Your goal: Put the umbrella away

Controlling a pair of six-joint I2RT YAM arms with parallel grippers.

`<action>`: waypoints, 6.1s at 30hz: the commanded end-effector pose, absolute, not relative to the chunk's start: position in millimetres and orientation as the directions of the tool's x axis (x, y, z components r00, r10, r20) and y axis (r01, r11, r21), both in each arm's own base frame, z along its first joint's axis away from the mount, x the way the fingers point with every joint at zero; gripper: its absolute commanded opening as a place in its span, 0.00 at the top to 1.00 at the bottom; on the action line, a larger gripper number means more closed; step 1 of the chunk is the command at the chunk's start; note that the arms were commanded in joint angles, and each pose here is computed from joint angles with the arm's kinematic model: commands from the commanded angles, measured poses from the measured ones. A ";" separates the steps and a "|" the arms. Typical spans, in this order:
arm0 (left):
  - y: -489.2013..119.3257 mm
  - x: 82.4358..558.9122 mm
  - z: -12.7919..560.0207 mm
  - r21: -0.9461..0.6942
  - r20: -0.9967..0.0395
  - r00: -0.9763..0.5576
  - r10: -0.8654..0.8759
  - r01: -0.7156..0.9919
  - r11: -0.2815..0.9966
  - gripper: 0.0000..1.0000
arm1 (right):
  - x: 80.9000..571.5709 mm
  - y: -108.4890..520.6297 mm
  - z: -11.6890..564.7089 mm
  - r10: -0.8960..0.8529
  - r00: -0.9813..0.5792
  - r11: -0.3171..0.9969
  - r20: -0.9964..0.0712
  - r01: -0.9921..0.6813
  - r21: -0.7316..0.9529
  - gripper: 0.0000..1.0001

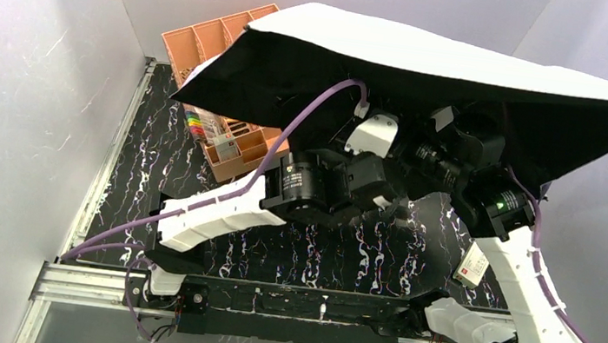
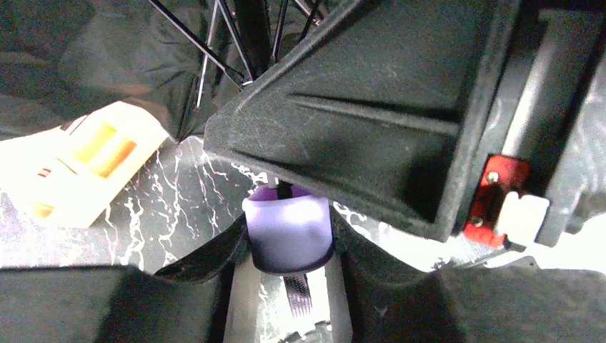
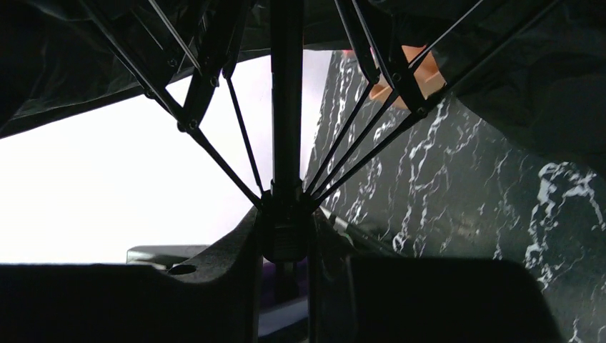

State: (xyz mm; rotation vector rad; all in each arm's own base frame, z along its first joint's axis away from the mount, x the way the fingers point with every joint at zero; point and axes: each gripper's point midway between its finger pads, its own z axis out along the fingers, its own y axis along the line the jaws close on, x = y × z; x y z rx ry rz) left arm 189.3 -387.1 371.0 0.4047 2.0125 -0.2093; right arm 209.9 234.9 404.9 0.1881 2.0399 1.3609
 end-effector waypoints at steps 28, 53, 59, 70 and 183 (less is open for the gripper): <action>-369.0 204.1 203.3 0.042 -0.781 -0.588 0.211 0.287 0.957 1.00 | 214.4 243.5 246.7 0.491 -0.795 0.443 -0.357 -0.125 0.888 0.93; -345.0 218.4 105.4 0.003 -0.673 -0.714 0.195 0.261 0.965 1.00 | 197.2 131.4 178.3 0.729 -0.513 0.597 -0.453 0.153 0.788 0.37; -359.8 223.8 121.7 -0.061 -0.695 -0.699 0.169 0.292 0.955 1.00 | 185.0 157.4 139.7 0.671 -0.655 0.589 -0.346 0.188 0.786 0.36; -357.6 237.8 136.1 -0.129 -0.701 -0.705 0.104 0.269 0.954 1.00 | 193.1 134.2 120.6 0.643 -0.650 0.691 -0.404 0.266 0.672 0.34; -335.8 316.5 186.8 -0.311 -0.731 -0.662 0.166 0.539 0.783 0.27 | 309.8 146.4 108.3 0.263 -0.773 0.882 -0.577 -0.049 0.468 0.72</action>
